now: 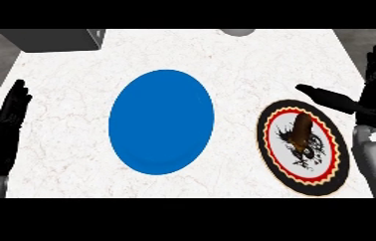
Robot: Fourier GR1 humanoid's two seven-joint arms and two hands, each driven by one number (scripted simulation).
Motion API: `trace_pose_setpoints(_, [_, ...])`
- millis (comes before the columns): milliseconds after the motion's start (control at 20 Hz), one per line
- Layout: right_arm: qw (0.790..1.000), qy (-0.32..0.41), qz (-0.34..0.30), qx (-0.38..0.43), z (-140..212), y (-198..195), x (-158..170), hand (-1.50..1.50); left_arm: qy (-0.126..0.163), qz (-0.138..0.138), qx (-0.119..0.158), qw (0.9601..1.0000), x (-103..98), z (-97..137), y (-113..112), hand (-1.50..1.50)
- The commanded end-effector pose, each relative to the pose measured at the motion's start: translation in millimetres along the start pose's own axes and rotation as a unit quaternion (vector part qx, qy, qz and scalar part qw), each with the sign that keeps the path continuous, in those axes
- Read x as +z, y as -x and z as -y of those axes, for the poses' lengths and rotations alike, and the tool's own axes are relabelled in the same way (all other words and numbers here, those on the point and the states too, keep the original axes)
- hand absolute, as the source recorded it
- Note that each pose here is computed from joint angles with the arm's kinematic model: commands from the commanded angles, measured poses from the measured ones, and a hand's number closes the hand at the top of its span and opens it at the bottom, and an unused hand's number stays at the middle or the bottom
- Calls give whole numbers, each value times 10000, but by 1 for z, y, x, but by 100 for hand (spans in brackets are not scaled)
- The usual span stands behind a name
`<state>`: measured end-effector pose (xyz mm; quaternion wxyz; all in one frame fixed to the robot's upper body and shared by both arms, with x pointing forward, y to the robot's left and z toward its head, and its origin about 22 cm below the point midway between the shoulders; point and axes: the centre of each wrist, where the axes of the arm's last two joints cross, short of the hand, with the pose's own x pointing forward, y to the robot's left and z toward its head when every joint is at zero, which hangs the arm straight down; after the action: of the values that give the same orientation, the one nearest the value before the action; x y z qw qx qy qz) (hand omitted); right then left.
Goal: Pick the sweet potato from the plate and place it in the plate
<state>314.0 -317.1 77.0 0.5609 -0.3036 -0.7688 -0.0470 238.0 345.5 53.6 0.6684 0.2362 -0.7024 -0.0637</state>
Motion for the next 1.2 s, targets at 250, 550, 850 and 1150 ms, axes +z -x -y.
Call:
trace_pose_setpoints(250, [9478,2932,799,970,-56,19,80,-150,605,-347,-325,9970,32,18,39,0])
trace_pose_setpoints(550, [9678,2057,-156,1440,-87,37,153,-150,676,-232,-309,9970,43,16,47,0])
trace_pose_setpoints(850, [9450,1405,-1526,2529,-54,79,163,-150,598,-169,-322,9976,35,14,43,0])
trace_pose_setpoints(1150, [9166,1011,-2342,3079,-42,61,121,-150,574,-93,-429,9974,28,19,44,0])
